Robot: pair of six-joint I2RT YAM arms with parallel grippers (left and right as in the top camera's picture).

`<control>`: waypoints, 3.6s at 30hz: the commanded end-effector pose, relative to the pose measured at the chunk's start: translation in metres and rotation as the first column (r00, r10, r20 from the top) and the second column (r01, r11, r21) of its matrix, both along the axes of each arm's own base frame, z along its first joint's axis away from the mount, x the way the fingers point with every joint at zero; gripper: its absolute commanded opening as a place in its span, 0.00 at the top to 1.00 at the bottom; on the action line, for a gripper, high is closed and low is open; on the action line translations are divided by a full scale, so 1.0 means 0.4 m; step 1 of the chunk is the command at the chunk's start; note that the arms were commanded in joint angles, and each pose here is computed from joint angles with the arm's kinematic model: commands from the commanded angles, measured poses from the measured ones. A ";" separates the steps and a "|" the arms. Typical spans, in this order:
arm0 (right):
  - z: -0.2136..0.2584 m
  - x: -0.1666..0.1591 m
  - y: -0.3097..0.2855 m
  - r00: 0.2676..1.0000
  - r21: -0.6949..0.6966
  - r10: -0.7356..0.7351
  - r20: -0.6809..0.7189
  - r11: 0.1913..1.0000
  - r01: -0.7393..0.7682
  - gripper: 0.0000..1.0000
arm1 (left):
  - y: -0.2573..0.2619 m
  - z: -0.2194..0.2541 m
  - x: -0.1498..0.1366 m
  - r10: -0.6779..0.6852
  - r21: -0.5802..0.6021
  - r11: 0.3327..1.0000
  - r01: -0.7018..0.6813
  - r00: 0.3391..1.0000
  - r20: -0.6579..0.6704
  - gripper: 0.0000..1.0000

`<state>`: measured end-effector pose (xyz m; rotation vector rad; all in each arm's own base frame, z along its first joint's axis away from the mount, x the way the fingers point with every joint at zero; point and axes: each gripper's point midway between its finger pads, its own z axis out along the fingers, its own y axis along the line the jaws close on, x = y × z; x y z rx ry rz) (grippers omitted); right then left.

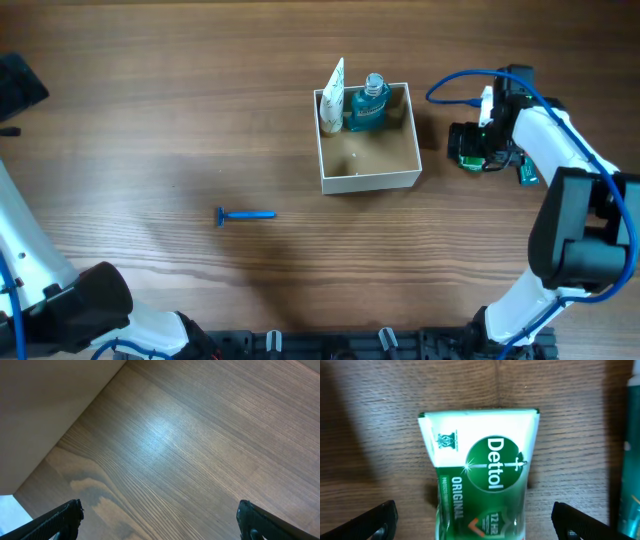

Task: Pack container
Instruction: 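Lower the right gripper onto the green Dettol soap bar and close, then lift the Dettol soap and carry it over the box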

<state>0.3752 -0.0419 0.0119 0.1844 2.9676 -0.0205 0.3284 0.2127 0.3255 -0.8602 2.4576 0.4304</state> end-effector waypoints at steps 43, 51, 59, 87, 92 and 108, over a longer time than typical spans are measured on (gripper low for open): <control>-0.065 0.016 -0.018 0.997 -0.015 -0.072 -0.024 0.997 0.071 0.67 | 0.003 0.002 0.000 0.016 -0.009 1.000 -0.016 1.000 0.012 0.00; -0.011 0.070 -0.010 0.997 0.015 -0.068 0.024 0.998 0.068 0.80 | 0.003 0.002 0.000 0.017 -0.009 1.000 -0.017 1.000 0.012 0.00; 0.162 0.150 0.052 0.992 0.165 -0.041 0.119 0.986 0.020 0.80 | 0.003 0.002 0.000 0.017 -0.009 1.000 -0.017 1.000 0.012 0.00; 0.704 -0.139 0.340 0.974 0.309 0.046 0.220 0.944 -0.114 0.78 | 0.003 0.002 0.000 0.016 -0.009 1.000 -0.016 1.000 0.012 0.00; 0.650 -0.157 0.362 0.983 0.200 0.060 0.171 0.975 -0.094 0.75 | 0.003 0.002 0.000 0.017 -0.009 1.000 -0.017 1.000 0.012 0.00; 0.423 -0.085 0.436 0.996 0.193 0.040 0.082 0.980 -0.055 0.75 | 0.003 0.002 0.000 0.016 -0.009 1.000 -0.016 1.000 0.012 0.00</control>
